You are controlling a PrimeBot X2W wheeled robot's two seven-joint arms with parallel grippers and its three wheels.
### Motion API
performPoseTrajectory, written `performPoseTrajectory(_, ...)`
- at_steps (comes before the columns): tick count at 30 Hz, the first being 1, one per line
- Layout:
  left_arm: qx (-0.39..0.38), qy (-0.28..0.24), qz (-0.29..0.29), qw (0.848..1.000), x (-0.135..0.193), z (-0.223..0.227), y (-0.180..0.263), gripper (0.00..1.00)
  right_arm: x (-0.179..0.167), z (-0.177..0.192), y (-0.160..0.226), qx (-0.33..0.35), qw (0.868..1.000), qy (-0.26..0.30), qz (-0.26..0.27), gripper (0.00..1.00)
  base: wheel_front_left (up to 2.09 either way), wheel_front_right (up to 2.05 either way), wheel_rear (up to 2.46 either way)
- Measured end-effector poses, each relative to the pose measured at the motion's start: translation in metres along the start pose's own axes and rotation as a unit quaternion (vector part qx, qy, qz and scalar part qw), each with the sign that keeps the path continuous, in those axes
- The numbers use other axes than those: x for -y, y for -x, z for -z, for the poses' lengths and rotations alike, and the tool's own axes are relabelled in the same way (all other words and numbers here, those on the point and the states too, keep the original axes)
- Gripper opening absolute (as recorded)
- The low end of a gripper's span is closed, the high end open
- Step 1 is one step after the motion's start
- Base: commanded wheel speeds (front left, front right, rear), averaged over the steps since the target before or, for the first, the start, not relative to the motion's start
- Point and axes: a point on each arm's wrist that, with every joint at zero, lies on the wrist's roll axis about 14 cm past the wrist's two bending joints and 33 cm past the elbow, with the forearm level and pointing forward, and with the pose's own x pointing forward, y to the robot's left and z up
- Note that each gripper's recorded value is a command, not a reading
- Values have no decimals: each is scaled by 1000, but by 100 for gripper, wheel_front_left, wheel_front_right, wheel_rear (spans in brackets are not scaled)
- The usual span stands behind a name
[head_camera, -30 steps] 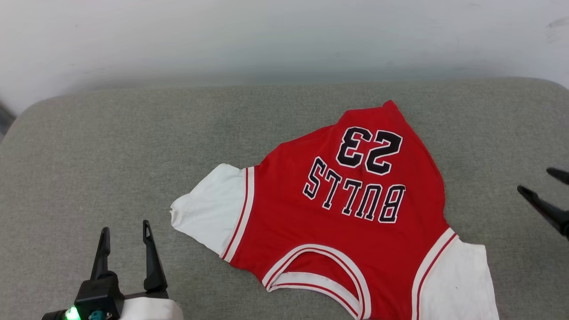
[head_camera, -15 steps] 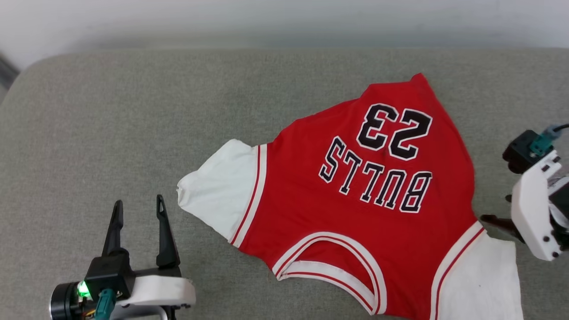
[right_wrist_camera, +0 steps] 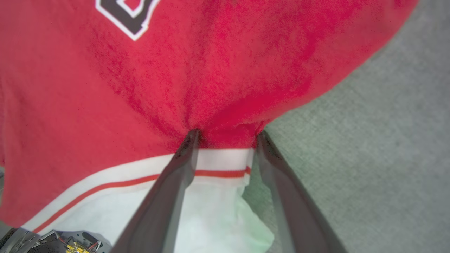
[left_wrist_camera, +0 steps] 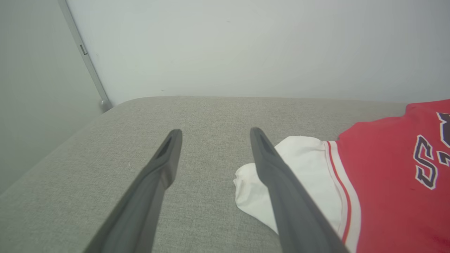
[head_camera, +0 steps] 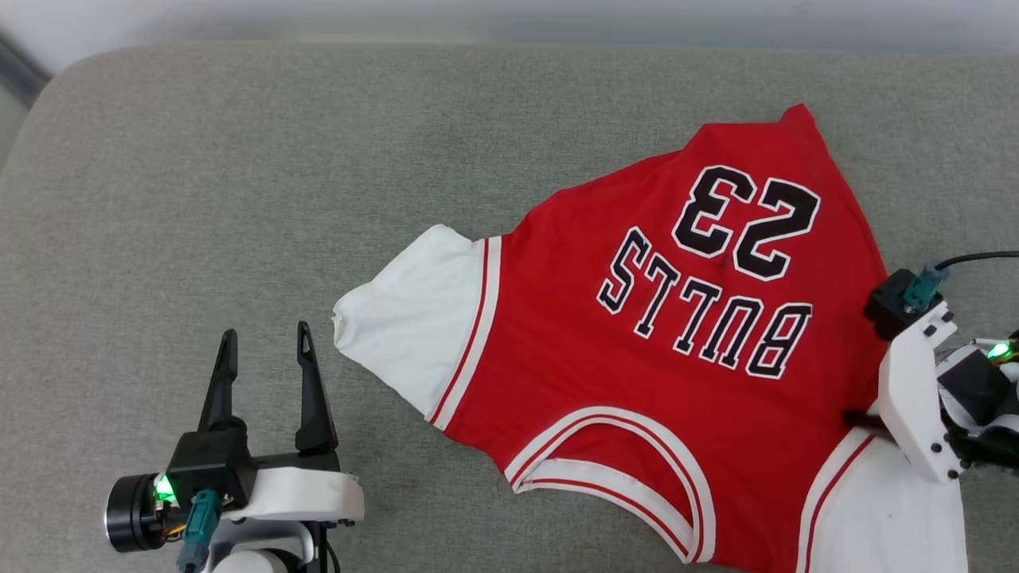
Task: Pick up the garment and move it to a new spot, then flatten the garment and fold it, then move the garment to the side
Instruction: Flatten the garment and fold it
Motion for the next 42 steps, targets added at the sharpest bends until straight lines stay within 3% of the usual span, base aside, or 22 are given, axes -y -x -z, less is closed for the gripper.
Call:
performPoseTrajectory(7,12,2,-6,1000,-5,-10,3,100,33,-77,35,112,991,35,62,0,0,0,0)
performPoseTrajectory(11,14,2,-12,1000,-9,-11,5,100,36,-109,40,142,985,57,78,0,0,0,0)
performPoseTrajectory(15,7,3,-17,1000,-12,-7,5,100,23,-118,17,147,986,48,58,0,0,0,0)
performPoseTrajectory(20,-5,3,-14,1000,-9,1,5,100,-3,-94,-21,101,994,36,24,0,0,0,0)
performPoseTrajectory(21,-6,4,-12,1000,-7,2,6,100,-1,-94,-21,107,993,34,27,19,0,0,0)
performPoseTrajectory(22,-7,4,-10,1000,-6,2,6,100,1,-96,-20,115,992,37,32,100,0,0,0)
performPoseTrajectory(26,-4,6,-2,1000,-3,-1,8,100,15,-102,-2,161,984,50,57,100,0,0,0)
performPoseTrajectory(34,9,3,15,1000,5,-8,13,100,47,-121,77,246,962,57,101,100,0,0,0)
performPoseTrajectory(37,12,5,21,1000,9,-10,12,100,60,-111,101,232,966,37,107,100,0,0,0)
performPoseTrajectory(42,10,6,26,1000,13,-9,10,100,69,-77,112,150,985,-12,86,100,0,0,0)
